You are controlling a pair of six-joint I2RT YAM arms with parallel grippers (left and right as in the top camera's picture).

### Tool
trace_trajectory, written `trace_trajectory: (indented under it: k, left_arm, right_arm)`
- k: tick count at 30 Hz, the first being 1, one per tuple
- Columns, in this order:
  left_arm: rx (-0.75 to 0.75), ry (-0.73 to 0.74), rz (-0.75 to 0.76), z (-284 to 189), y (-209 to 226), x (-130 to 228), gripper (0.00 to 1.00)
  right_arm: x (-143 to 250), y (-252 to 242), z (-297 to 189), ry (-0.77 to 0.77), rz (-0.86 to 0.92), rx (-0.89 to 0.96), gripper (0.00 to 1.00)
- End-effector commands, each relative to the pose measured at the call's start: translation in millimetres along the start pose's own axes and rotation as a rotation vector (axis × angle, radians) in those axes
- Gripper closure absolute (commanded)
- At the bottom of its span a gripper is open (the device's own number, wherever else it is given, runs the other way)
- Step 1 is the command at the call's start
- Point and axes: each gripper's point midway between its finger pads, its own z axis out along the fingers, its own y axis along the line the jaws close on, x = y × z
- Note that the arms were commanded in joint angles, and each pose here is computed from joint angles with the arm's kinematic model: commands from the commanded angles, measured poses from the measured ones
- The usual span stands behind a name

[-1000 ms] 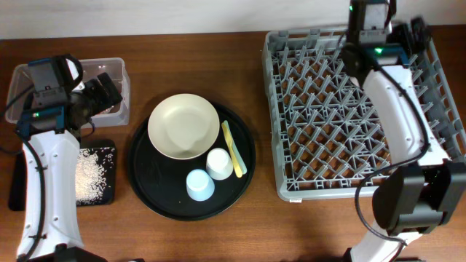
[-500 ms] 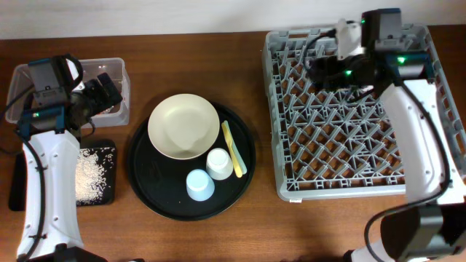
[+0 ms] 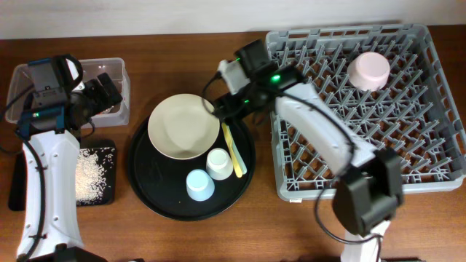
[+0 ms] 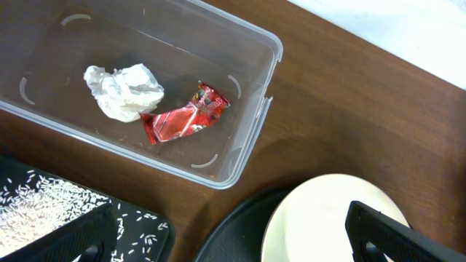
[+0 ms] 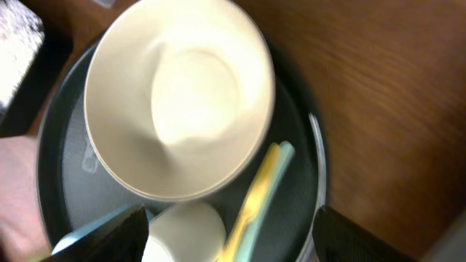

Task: Sort waste into correct bins and load items into the dishwasher rack
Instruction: 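Move the right gripper to the beige bowl and grasp its rim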

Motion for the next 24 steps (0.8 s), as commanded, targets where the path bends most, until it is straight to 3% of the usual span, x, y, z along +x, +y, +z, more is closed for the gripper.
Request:
trace_trajectory:
  k: [1, 5, 9, 14, 18, 21, 24]
  left_arm:
    - [0.003, -0.019, -0.001, -4.4, -0.3, -6.4, 0.01]
    - [0.003, -0.019, -0.001, -4.4, -0.3, -6.4, 0.01]
    - [0.003, -0.019, -0.001, -4.4, -0.3, -6.4, 0.01]
    - [0.003, -0.019, -0.001, -4.4, -0.3, -6.4, 0.01]
    - [0.003, -0.019, -0.001, -4.4, -0.3, -6.4, 0.01]
    - [0.003, -0.019, -0.001, -4.4, -0.2, -6.3, 0.00]
    - [0.003, -0.019, -0.001, -4.4, -0.3, -6.4, 0.01]
  right_arm:
    - [7.6, 8.9, 43.4, 0.041, -0.021, -0.025, 0.24]
    - [11.5, -3.2, 88.1, 0.049, -0.043, 0.026, 0.24]
    - [11.8, -21.6, 95.9, 0.047, -0.045, 0.117, 0.26]
    - [9.3, -26.3, 109.0, 0.026, 0.010, 0.121, 0.39]
    - [15.1, -30.5, 123.0, 0.037, 0.035, 0.121, 0.41]
    - [9.4, -30.3, 123.2, 0.015, 0.029, 0.120, 0.53]
    - [6.6, -30.0, 123.0, 0.004, 0.026, 0.119, 0.54]
